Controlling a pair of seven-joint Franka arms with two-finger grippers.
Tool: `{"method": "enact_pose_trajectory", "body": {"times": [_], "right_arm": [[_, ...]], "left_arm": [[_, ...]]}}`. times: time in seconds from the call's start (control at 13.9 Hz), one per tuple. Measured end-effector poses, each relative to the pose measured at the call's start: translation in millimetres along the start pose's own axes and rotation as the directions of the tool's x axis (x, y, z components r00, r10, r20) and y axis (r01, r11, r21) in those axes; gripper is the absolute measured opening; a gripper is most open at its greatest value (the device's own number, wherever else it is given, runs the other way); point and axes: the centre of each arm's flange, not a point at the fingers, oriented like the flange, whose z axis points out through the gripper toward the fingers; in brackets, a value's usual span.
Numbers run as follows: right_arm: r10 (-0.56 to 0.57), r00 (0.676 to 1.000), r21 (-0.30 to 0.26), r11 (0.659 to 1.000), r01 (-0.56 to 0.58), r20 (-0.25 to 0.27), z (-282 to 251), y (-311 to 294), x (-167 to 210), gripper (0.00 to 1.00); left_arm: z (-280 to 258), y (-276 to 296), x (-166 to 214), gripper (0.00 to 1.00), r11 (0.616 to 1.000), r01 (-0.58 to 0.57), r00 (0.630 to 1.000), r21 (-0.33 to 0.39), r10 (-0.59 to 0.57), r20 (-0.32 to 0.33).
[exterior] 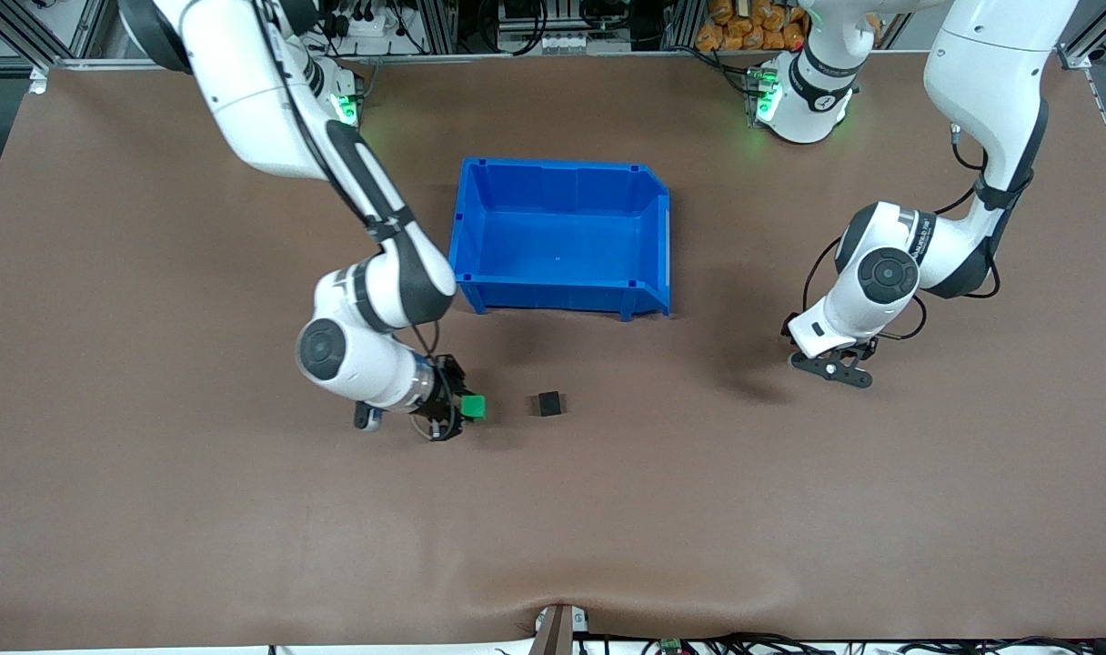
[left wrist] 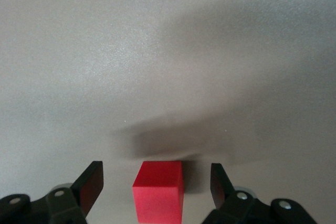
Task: Attach green and red cubes to black cube
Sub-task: 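Carry the green cube beside the black cube with the right gripper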
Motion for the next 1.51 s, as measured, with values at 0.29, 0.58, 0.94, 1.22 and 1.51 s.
{"method": "enact_pose_trajectory", "body": {"times": [0.29, 0.58, 0.94, 1.22, 1.51], "right_arm": [[0.064, 0.998, 0.023, 0.998, -0.064, -0.007, 31, 12, -10, 0.40], [0.087, 0.996, 0.055, 0.995, -0.087, 0.004, 62, 26, -36, 0.40], [0.074, 0.997, 0.057, 0.996, -0.074, 0.008, 67, 29, -46, 0.40], [0.053, 0.999, 0.050, 0.997, -0.054, 0.009, 71, 38, -58, 0.40], [0.037, 0.999, 0.044, 0.998, -0.037, 0.009, 75, 47, -69, 0.40]], "left_arm": [[1, -1, 0, 0.87, 1.000, 0.008, 1.000, -0.001, -0.008, 0.002], [1, -9, 0, 0.84, 1.000, 0.023, 1.000, -0.001, -0.023, -0.001], [5, -8, -1, 0.78, 1.000, 0.022, 1.000, -0.004, -0.022, 0.006], [11, -13, -3, 0.72, 0.998, 0.054, 0.998, -0.023, -0.054, 0.018], [12, -14, -3, 0.63, 0.995, 0.085, 0.996, -0.043, -0.084, 0.023]]}}
